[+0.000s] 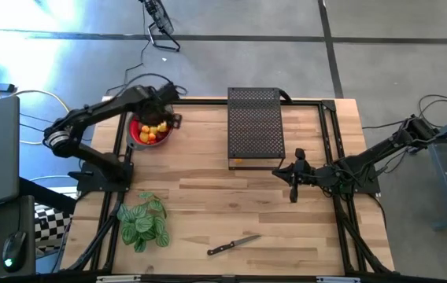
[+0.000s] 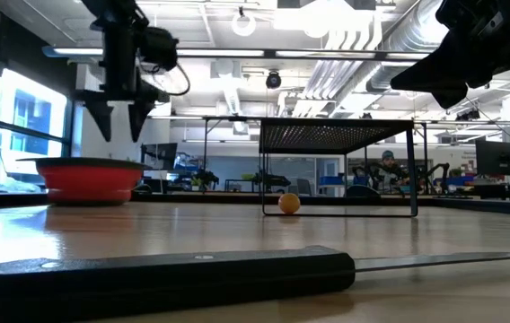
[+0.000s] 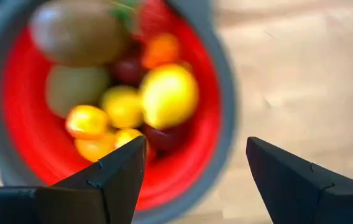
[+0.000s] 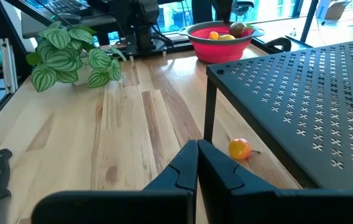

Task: Pick & Place Fruit
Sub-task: Move the strainer bowl to the center of the table

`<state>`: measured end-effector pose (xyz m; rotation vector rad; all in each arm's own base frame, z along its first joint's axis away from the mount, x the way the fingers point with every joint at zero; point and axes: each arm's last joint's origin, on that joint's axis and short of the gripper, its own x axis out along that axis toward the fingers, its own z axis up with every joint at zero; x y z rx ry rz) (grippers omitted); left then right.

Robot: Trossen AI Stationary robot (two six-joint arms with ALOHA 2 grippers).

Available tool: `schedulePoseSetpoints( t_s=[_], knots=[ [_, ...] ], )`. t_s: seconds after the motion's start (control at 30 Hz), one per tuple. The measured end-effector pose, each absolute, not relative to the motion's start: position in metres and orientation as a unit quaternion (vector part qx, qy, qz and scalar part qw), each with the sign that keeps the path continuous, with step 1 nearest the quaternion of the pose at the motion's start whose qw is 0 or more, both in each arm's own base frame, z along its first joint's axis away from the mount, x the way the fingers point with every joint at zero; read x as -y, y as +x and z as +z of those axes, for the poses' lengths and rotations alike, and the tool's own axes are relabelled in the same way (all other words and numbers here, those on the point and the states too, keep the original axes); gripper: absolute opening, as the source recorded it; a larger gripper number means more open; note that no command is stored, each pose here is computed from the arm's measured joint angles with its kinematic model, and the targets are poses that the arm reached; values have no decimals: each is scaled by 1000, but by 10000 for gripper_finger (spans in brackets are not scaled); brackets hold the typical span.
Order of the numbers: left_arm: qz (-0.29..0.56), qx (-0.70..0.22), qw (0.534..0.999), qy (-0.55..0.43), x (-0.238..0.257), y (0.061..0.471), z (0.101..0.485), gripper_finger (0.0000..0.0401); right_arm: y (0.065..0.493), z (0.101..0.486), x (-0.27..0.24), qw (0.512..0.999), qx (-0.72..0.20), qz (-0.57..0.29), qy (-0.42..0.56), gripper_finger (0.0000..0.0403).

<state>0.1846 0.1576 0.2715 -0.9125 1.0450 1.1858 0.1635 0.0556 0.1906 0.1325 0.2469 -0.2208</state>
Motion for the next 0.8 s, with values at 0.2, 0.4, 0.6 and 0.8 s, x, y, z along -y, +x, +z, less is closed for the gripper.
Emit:
schedulePoseSetpoints(
  t_s=[0.2, 0.4, 0.6, 0.8],
  knots=[
    [469, -497, 673, -285, -112, 215, 272, 269, 164, 191, -56, 984, -123, -110, 66, 3],
    [434, -533, 713, -141, -79, 228, 273, 269, 164, 191, -56, 984, -121, -109, 68, 3],
    [459, -468, 719, -232, -48, 239, 273, 269, 164, 191, -56, 984, -121, -109, 68, 3],
    [460, -334, 776, -271, -15, 260, 267, 269, 164, 191, -55, 984, -118, -121, 64, 3]
  ],
)
